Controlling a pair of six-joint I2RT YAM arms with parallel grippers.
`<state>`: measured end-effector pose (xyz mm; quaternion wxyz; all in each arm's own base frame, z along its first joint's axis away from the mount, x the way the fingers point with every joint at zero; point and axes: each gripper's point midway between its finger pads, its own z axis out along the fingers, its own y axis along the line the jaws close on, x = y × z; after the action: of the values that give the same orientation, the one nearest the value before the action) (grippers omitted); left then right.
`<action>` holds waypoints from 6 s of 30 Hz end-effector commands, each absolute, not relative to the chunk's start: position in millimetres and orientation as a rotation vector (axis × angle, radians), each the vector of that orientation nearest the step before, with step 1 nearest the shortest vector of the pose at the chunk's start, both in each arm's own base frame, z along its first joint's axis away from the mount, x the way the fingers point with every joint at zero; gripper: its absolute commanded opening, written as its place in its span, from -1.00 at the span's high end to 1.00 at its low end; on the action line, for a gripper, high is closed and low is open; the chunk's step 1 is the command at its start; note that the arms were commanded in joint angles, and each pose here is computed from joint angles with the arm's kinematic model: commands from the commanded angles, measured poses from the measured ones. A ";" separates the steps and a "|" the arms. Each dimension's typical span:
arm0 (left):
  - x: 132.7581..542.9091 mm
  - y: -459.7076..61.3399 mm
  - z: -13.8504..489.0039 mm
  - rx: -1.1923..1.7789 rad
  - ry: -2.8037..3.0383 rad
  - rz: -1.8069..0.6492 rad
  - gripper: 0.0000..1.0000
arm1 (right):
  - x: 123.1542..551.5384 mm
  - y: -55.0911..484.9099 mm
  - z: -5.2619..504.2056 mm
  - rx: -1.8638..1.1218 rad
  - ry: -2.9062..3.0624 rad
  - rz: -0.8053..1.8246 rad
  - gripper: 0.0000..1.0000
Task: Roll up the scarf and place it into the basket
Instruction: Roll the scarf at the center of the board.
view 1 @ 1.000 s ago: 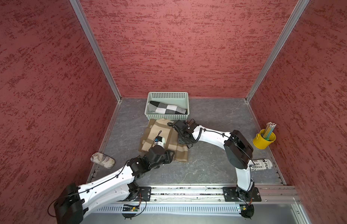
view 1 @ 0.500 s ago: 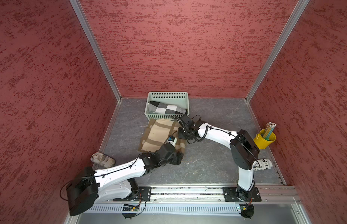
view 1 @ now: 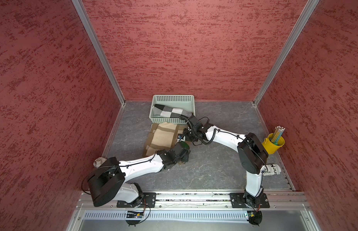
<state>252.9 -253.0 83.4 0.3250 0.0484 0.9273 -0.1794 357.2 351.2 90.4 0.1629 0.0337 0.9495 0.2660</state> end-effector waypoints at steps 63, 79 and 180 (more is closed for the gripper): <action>254.9 -236.9 57.2 0.543 2.364 0.075 -0.60 | 373.4 348.1 69.9 0.253 2.589 1.055 0.85; 234.3 -272.2 80.8 0.139 2.487 -1.212 0.91 | 364.2 310.2 96.9 0.246 2.509 0.901 0.31; 287.9 -238.3 56.1 -0.108 2.784 -1.266 0.06 | 367.8 295.3 33.9 0.326 2.539 0.937 0.81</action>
<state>283.4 -244.0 38.7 0.0046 -0.0301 0.9035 -0.4275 368.3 306.0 48.0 0.2260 0.0824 0.9019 0.3587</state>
